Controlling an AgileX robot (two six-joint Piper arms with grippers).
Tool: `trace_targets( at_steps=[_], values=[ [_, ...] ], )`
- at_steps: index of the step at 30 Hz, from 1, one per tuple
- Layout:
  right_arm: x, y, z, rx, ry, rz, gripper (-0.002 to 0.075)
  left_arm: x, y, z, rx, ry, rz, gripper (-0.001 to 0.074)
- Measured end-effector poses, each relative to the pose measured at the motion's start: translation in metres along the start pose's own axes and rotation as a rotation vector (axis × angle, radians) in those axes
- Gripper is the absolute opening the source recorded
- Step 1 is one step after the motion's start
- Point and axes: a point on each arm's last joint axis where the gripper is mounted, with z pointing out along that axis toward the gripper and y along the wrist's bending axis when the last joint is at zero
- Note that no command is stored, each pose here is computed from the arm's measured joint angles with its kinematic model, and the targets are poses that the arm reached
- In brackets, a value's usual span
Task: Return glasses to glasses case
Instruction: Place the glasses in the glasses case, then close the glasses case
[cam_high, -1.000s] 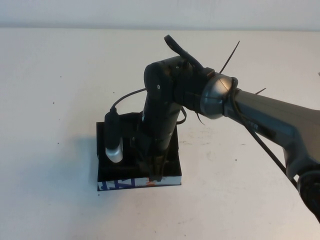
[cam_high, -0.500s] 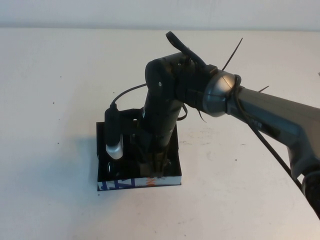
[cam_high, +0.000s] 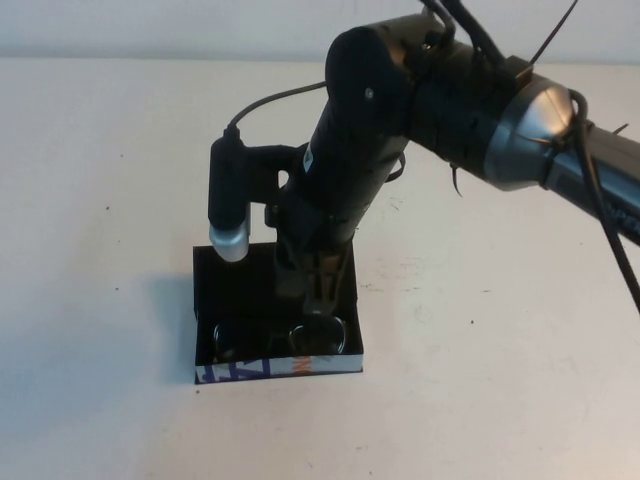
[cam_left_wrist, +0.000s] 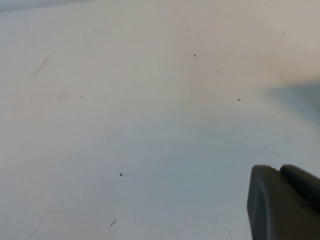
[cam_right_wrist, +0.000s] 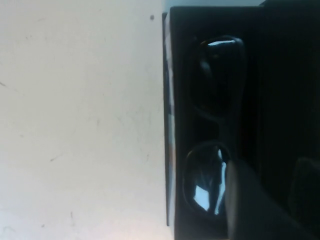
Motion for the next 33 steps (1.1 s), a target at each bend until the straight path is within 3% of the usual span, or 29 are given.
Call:
trace_targets(
  at_steps=[6, 14, 17, 19, 24, 29, 33],
  values=[
    [-0.002, 0.004, -0.02, 0.029, -0.024, 0.002, 0.0019, 0.0, 0.0, 0.0, 0.0, 0.0, 0.0, -0.0001],
    [-0.003, 0.005, -0.024, 0.033, -0.03, 0.005, -0.001, 0.0, 0.0, 0.0, -0.001, 0.0, 0.005, -0.0001],
    [-0.002, 0.005, -0.024, 0.031, -0.031, 0.042, -0.0011, -0.004, 0.002, 0.0, -0.022, -0.039, 0.065, -0.0001],
    [-0.001, 0.004, -0.025, 0.035, -0.025, 0.092, -0.0011, -0.01, 0.002, 0.0, -0.017, -0.114, -0.014, -0.0001],
    [0.009, -0.007, -0.028, 0.066, -0.033, 0.265, -0.0011, -0.026, 0.002, -0.004, 0.044, -0.294, -0.442, -0.0001],
    [0.02, -0.018, -0.031, 0.097, -0.05, 0.437, -0.0011, -0.033, 0.004, -0.006, 0.059, -0.377, -0.557, -0.0001],
    [0.022, -0.026, -0.03, 0.138, -0.094, 0.603, -0.0011, -0.036, -0.001, -0.001, 0.096, -0.173, -0.596, -0.0001]
  ],
)
